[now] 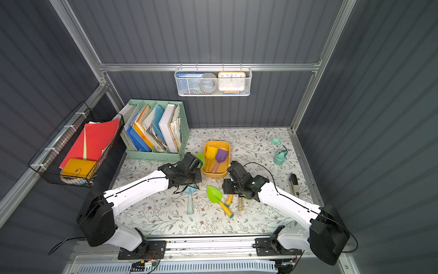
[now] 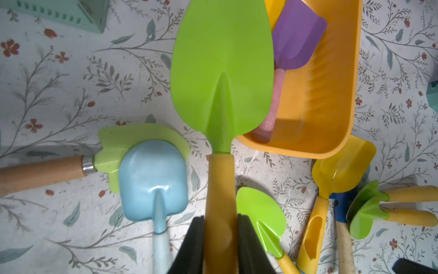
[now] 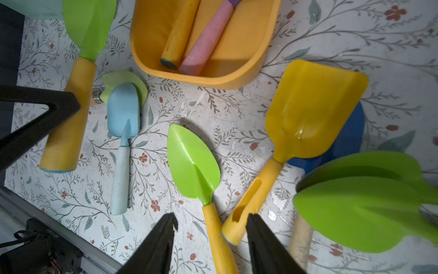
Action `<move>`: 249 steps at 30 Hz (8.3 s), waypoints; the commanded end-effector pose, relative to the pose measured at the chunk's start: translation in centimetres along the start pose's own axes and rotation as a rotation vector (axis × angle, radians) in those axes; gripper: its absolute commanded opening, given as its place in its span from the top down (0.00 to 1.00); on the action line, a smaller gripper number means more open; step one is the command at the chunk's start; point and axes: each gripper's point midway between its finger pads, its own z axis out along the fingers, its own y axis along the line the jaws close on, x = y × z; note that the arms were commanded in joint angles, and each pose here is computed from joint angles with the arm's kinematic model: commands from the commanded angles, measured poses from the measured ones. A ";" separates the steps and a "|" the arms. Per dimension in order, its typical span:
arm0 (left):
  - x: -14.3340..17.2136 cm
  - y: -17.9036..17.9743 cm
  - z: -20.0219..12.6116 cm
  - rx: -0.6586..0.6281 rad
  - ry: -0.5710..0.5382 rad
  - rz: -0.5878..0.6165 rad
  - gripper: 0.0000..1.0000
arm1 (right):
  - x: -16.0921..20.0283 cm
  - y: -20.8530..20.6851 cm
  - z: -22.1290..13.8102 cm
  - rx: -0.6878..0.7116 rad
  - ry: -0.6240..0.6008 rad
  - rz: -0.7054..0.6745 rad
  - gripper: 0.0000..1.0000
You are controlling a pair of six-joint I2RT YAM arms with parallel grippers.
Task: Put the shovel into the storage box
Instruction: Pick up the shovel from the center of the board, then place the shovel in the storage box, then pick up the shovel from the center of the board, then place the shovel in the storage box.
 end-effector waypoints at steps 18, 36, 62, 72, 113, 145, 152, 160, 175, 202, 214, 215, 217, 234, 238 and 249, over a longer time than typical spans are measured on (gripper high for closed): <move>-8.0 -6.8 6.9 0.069 -0.056 0.122 0.91 | 0.5 -3.3 0.3 0.069 0.005 0.082 0.46; -7.9 -6.1 9.8 0.065 -0.021 0.094 0.87 | 0.0 -3.2 0.6 0.073 0.010 0.077 0.46; -7.0 -5.3 6.8 0.101 -0.039 0.102 0.56 | 0.3 -3.3 0.9 0.109 0.134 0.164 0.44; -7.2 -5.6 3.4 0.159 -0.065 0.099 0.37 | 1.5 -3.4 1.1 0.142 0.171 0.197 0.43; -2.9 -1.7 1.8 0.145 -0.030 0.019 0.34 | 5.4 -5.1 8.0 0.320 0.336 0.291 0.75; -1.2 0.0 1.2 0.129 -0.014 -0.059 0.31 | -2.3 -4.1 1.7 0.282 0.125 0.210 0.82; -0.7 1.1 0.9 0.107 -0.021 -0.082 0.30 | -4.6 -2.7 1.5 0.255 0.110 0.154 0.82; 0.0 2.0 0.8 0.087 -0.020 -0.102 0.30 | -7.5 -1.0 2.2 0.228 0.111 0.097 0.82; 0.7 2.3 1.1 0.087 -0.005 -0.124 0.30 | -12.9 0.5 7.1 0.202 0.128 0.108 0.82; 1.4 2.6 1.5 0.089 0.011 -0.140 0.30 | -13.0 -3.4 13.4 0.333 0.197 0.173 0.78; 1.1 3.3 0.3 0.078 -0.023 -0.162 0.30 | -13.3 -3.2 12.5 0.328 0.187 0.169 0.60; 1.1 3.4 0.2 0.077 -0.023 -0.163 0.30 | -13.3 -3.1 12.3 0.322 0.184 0.169 0.60; 1.2 3.4 0.0 0.076 -0.022 -0.162 0.30 | -13.3 -2.8 11.8 0.307 0.183 0.172 0.60; 1.7 4.5 -0.3 0.051 -0.039 -0.134 0.29 | -10.8 0.8 5.8 0.083 0.114 0.137 0.51; 1.7 4.9 0.2 0.021 -0.038 -0.130 0.29 | -9.6 1.0 4.3 0.036 0.089 0.124 0.50; 3.4 6.8 1.2 -0.051 -0.003 -0.197 0.31 | -5.8 1.2 1.6 -0.030 0.072 0.073 0.48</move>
